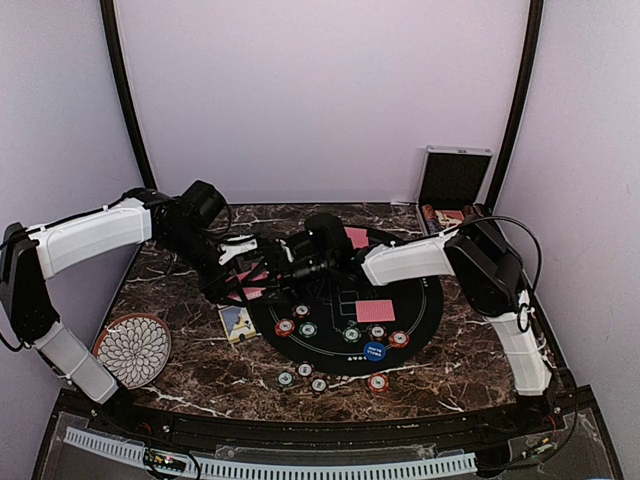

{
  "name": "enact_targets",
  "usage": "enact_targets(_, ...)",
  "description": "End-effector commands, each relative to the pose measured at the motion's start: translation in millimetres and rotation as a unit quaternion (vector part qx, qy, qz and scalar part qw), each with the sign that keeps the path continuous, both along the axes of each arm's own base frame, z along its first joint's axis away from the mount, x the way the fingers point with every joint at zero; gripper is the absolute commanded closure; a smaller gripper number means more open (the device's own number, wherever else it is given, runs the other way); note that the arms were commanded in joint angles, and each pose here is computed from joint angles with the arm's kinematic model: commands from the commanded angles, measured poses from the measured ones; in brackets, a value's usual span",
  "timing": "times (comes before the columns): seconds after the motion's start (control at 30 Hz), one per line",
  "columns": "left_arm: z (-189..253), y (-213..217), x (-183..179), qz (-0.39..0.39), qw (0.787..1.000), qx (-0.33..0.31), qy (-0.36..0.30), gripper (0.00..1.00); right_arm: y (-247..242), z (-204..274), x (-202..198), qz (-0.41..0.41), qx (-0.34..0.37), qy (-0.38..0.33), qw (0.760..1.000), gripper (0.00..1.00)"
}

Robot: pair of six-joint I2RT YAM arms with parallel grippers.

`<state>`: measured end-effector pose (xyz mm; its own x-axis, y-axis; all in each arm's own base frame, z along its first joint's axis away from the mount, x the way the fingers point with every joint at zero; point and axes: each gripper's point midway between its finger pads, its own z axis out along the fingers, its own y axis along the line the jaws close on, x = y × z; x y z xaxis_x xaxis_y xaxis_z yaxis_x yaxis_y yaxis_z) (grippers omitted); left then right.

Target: Distribute texas hold em gaming equipment

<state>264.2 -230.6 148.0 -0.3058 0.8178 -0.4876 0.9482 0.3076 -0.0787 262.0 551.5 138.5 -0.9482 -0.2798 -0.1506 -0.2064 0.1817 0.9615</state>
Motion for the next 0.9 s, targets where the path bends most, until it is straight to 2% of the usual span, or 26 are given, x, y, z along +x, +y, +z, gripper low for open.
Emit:
enact_targets(0.0,20,-4,-1,-0.002,1.0,-0.023,-0.01,1.0,-20,0,15,-0.026,-0.015,-0.01,0.999,0.34)
enact_targets(0.17,19,-3,-1,-0.003,1.0,-0.022,-0.01,1.0,-26,8,16,-0.03,-0.009,-0.016,0.999,0.4)
enact_targets(0.47,18,-3,-2,-0.001,1.0,-0.021,-0.008,1.0,-28,50,13,-0.027,0.042,-0.023,0.998,0.43)
enact_targets(0.7,17,-3,-1,-0.002,1.0,-0.02,-0.008,1.0,-30,57,10,-0.024,0.049,-0.018,0.998,0.66)
enact_targets(0.87,17,-3,-1,-0.002,1.0,-0.02,-0.009,1.0,-31,60,9,-0.022,0.054,-0.016,0.998,0.78)
